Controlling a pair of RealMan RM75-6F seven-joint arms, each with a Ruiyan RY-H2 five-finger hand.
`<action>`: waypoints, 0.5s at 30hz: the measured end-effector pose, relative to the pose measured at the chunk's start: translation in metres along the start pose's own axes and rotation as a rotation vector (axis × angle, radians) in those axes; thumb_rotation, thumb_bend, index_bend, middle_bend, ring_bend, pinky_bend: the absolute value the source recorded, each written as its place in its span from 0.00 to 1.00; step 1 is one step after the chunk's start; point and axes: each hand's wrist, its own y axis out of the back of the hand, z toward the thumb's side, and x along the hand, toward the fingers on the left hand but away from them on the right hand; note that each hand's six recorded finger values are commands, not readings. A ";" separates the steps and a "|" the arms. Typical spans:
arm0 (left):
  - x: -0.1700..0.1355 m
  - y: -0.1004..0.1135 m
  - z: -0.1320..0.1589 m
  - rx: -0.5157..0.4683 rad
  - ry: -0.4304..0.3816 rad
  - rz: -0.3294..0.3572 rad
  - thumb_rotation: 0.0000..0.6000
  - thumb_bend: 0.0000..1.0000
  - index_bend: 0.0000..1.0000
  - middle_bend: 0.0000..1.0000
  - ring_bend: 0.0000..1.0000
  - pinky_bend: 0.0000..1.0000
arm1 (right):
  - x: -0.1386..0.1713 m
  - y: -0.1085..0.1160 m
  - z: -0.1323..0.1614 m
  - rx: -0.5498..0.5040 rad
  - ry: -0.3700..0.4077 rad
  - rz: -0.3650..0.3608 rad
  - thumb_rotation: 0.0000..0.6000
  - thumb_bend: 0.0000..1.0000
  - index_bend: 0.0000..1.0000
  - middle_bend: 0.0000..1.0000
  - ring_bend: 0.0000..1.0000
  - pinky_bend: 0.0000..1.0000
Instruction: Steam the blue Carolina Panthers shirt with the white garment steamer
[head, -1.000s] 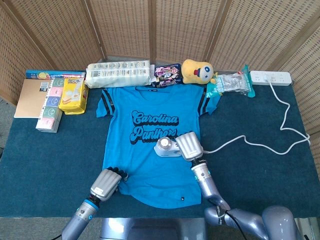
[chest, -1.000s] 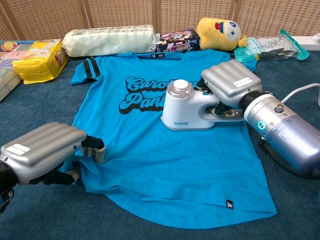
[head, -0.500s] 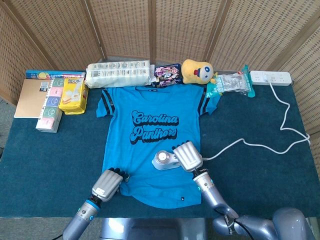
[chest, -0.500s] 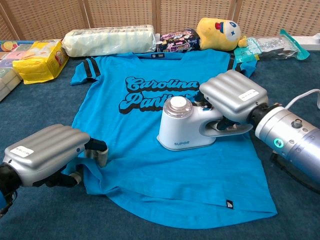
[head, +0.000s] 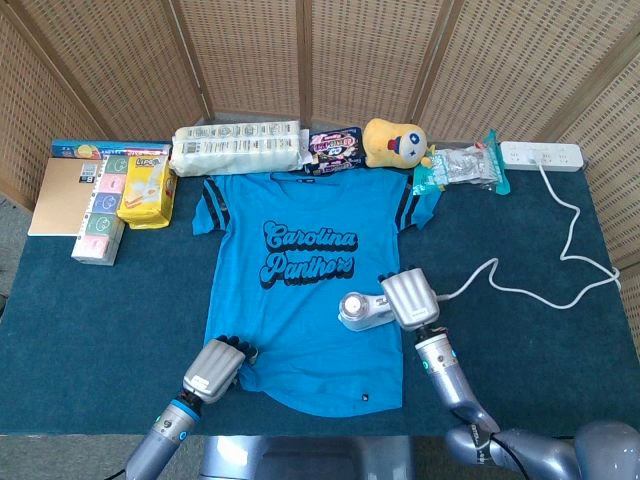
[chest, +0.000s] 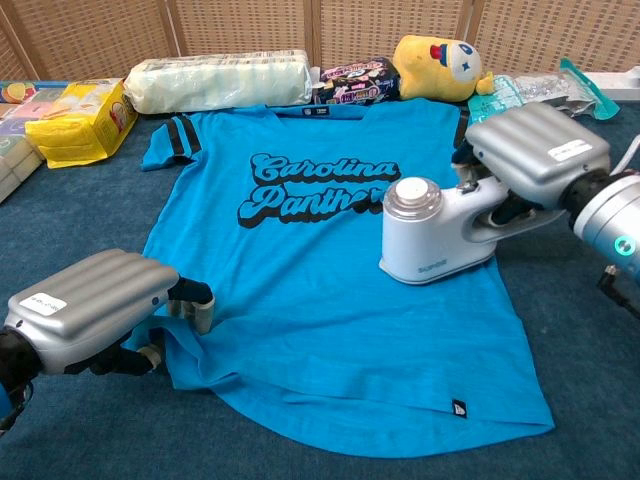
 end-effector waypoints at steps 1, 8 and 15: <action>0.000 0.000 0.000 0.000 0.000 0.000 1.00 0.60 0.47 0.49 0.42 0.46 | -0.002 0.002 -0.006 -0.008 -0.022 -0.004 1.00 0.28 0.74 0.72 0.74 0.68; -0.001 0.002 0.003 0.002 -0.001 0.002 1.00 0.60 0.47 0.49 0.42 0.46 | -0.020 0.014 -0.062 -0.043 -0.205 -0.033 1.00 0.27 0.74 0.72 0.74 0.68; -0.001 0.001 0.004 0.003 0.004 -0.002 1.00 0.60 0.47 0.49 0.42 0.46 | -0.034 0.018 -0.106 -0.061 -0.338 -0.050 1.00 0.27 0.74 0.72 0.74 0.67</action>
